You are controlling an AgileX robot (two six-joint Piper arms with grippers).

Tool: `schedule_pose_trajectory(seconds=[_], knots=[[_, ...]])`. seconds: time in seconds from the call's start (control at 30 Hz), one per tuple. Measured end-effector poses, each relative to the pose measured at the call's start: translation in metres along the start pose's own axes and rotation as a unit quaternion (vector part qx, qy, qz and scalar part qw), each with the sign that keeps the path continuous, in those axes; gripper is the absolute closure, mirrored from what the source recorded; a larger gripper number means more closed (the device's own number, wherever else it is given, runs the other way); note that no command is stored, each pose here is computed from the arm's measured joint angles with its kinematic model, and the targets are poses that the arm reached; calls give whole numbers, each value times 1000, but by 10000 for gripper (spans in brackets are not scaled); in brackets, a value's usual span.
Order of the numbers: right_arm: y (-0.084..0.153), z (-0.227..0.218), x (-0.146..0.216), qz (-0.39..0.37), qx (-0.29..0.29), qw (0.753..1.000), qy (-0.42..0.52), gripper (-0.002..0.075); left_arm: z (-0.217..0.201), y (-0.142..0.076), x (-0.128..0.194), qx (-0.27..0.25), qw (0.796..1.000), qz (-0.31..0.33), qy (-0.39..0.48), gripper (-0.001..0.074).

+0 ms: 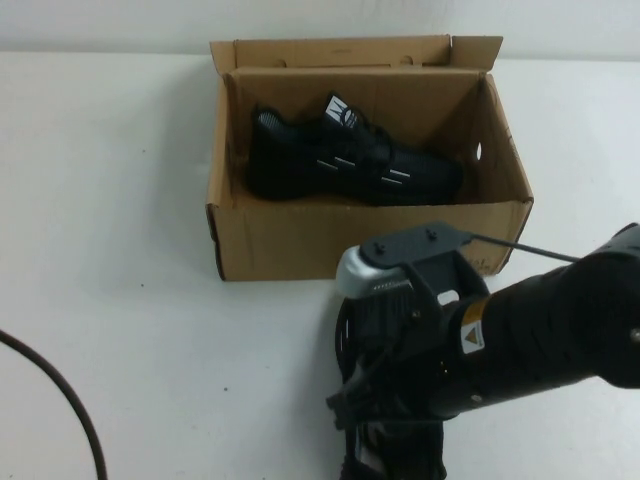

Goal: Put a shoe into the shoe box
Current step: Pick up the shoe from the table

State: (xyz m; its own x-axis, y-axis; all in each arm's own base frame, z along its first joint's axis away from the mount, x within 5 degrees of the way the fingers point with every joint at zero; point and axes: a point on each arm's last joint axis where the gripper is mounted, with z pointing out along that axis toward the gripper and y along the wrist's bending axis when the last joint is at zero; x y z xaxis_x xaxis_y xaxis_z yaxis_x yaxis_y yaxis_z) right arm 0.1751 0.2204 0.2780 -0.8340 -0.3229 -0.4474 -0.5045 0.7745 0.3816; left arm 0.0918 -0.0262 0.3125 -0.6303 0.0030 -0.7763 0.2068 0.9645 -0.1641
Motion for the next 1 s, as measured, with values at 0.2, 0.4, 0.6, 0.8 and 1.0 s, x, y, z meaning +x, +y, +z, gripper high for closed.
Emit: schedule_pose_trajectory(seconds=[0.2, 0.4, 0.6, 0.8, 1.0], knots=[[-6, 30, 1, 17, 14, 999, 43, 387, -1, -3, -1, 12, 1000, 4, -1, 739], [-14, 60, 0, 54, 32, 996, 57, 357, -2, -6, -1, 24, 1000, 6, 1, 739], [-24, 88, 1, 58, 55, 995, 65, 509, -2, -6, -1, 25, 1000, 5, 2, 739], [-23, 79, -2, 5, 65, 995, 71, 714, -2, -7, -1, 29, 1000, 2, 3, 739], [-7, 29, -13, -122, 49, 990, 51, 727, -2, -10, 0, 50, 999, -16, 4, 739]])
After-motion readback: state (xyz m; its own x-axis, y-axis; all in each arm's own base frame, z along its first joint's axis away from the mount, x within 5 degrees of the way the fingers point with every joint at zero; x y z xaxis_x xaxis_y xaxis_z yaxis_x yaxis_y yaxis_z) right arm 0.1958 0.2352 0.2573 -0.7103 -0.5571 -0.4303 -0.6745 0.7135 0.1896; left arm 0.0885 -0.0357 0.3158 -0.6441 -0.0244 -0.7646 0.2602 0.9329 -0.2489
